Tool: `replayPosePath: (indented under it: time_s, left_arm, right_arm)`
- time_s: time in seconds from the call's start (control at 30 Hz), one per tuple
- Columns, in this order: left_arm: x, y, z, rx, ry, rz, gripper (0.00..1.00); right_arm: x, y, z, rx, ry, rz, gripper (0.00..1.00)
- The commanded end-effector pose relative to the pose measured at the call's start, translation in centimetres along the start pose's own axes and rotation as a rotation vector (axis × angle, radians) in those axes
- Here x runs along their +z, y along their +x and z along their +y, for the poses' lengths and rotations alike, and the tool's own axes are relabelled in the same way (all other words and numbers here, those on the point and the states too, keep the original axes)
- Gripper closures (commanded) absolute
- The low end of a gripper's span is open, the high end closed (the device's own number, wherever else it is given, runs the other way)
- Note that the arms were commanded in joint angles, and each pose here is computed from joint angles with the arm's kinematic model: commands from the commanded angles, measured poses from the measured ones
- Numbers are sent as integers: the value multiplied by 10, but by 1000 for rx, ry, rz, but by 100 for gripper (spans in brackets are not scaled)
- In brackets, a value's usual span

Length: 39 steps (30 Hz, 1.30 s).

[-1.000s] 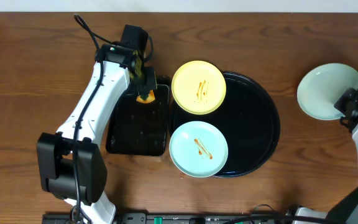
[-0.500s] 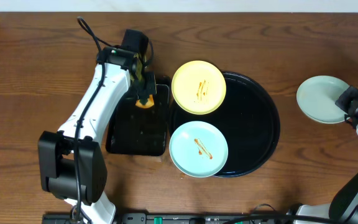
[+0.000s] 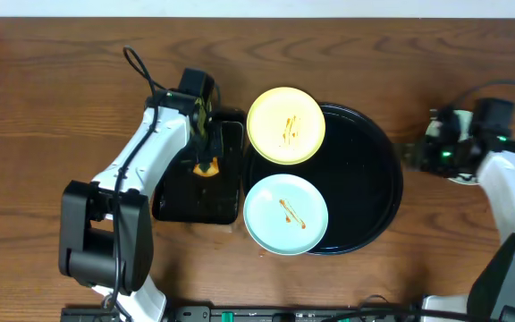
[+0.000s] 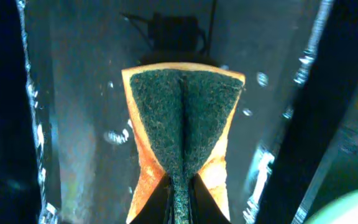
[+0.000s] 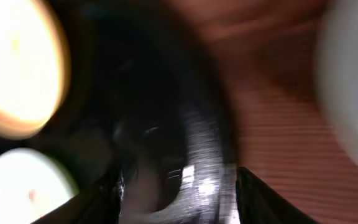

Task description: Clean dirty plates on tray and stack at the side

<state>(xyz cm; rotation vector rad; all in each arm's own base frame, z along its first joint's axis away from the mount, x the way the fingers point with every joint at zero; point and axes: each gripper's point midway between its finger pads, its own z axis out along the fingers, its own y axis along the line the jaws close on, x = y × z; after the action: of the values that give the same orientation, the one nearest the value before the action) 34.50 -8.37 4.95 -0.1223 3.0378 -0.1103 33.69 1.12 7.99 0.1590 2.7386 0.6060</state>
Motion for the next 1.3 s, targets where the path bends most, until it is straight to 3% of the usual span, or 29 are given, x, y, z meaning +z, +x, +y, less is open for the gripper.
replayPosePath:
  time_s: [0.0,0.3,0.4,0.63,0.67,0.77,1.03,1.13,1.27]
  left_arm:
    - [11,7,10,8,35,8,92]
    - [50,23,29,-61,104,11,91]
    - [57,29,33,-73,101,21,63]
    - [55,21,21,-66,172,-7,53]
    - [55,20,19,-65,182,-13,55]
    - [52,14,17,-61,190,-36,92]
    - [17,-8,12,-16,212,-155,92]
    - [3,-11,10,-8,218,-191,42]
    - [4,-9,11,-10,217,-184,36]
  right_arm:
    - [4,7,42,-148,-90,31,43]
    - [26,39,84,-277,-100,153,45]
    - [32,51,90,-287,-104,204,47]
    - [40,62,94,-298,-108,249,51]
    - [40,62,94,-298,-108,250,52]
    - [40,61,93,-301,-101,246,54]
    - [41,60,91,-303,-90,243,55]
    - [41,59,91,-304,-91,241,55]
    - [41,60,91,-303,-91,242,56]
